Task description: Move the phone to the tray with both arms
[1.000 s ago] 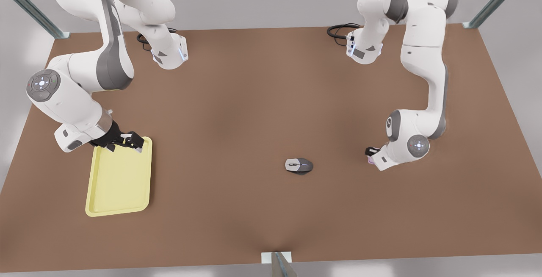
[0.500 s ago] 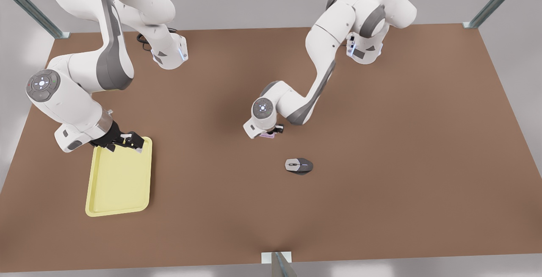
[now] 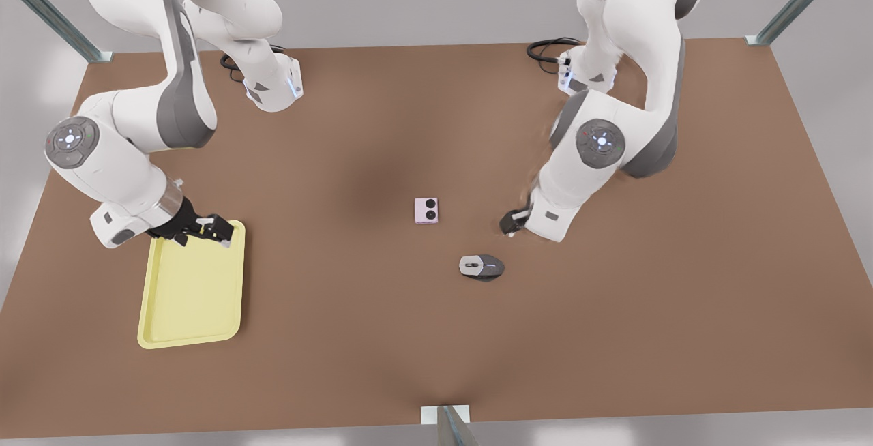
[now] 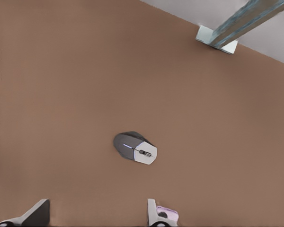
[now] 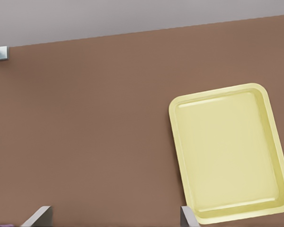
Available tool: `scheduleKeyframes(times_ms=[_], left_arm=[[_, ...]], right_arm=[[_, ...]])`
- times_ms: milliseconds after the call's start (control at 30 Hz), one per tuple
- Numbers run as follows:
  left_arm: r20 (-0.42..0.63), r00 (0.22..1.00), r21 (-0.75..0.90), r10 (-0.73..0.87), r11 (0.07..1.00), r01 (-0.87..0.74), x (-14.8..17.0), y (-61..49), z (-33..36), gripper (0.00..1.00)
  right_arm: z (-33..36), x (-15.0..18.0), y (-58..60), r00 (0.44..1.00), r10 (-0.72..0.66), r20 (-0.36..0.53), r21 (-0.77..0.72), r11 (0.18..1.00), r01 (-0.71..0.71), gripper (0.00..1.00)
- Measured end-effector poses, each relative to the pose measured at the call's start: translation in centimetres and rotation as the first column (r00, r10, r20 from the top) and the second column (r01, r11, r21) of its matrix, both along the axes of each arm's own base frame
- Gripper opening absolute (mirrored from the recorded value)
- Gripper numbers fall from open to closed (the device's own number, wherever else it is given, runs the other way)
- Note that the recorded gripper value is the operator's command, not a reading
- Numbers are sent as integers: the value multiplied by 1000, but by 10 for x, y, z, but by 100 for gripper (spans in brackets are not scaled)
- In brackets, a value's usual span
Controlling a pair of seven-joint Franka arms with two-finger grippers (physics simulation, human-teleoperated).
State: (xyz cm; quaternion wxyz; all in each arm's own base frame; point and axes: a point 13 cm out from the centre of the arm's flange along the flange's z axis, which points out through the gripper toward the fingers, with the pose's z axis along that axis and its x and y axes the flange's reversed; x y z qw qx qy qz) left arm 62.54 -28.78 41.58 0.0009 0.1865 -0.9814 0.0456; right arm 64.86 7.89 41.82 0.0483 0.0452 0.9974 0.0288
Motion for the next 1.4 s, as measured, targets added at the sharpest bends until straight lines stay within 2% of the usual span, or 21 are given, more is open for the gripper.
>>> scheduleKeyframes(times_ms=[100, 167, 233, 333, 433, 667, 933, 1233, 1400], left_arm=[[-73, 995, 80, 74, 995, -68, -13, 157, 38, 100], [-146, 988, 112, 53, 993, -37, -43, 200, 33, 100], [-189, 982, 128, 0, 991, 25, -60, 213, 34, 100], [-232, 968, 114, -92, 986, 121, -69, 211, 32, 100], [-274, 947, 89, -168, 976, 199, -69, 206, 12, 100], [-302, 903, 36, -307, 942, 332, -67, 196, -7, 100], [-299, 865, 7, -403, 905, 425, -59, 193, -24, 100], [-293, 833, -13, -469, 873, 487, -55, 191, -32, 100], [-251, 832, -6, -495, 860, 510, -53, 191, -10, 100]], right_arm=[[-39, -4, 76, 991, 119, -56, 1, 993, -119, 100], [-67, -37, 181, 954, 282, -98, -6, 959, -284, 100], [-102, -83, 269, 904, 402, -147, -16, 913, -408, 100], [-143, -132, 344, 866, 465, -186, -20, 879, -476, 100], [-193, -164, 391, 869, 444, -218, -26, 888, -460, 100], [-279, -159, 419, 942, 254, -219, -42, 962, -269, 100], [-326, -156, 419, 970, 67, -234, 48, 997, -58, 100], [-368, -167, 407, 973, 91, -214, -17, 995, -96, 100], [-370, -175, 415, 973, 115, -201, -23, 992, -122, 100]])
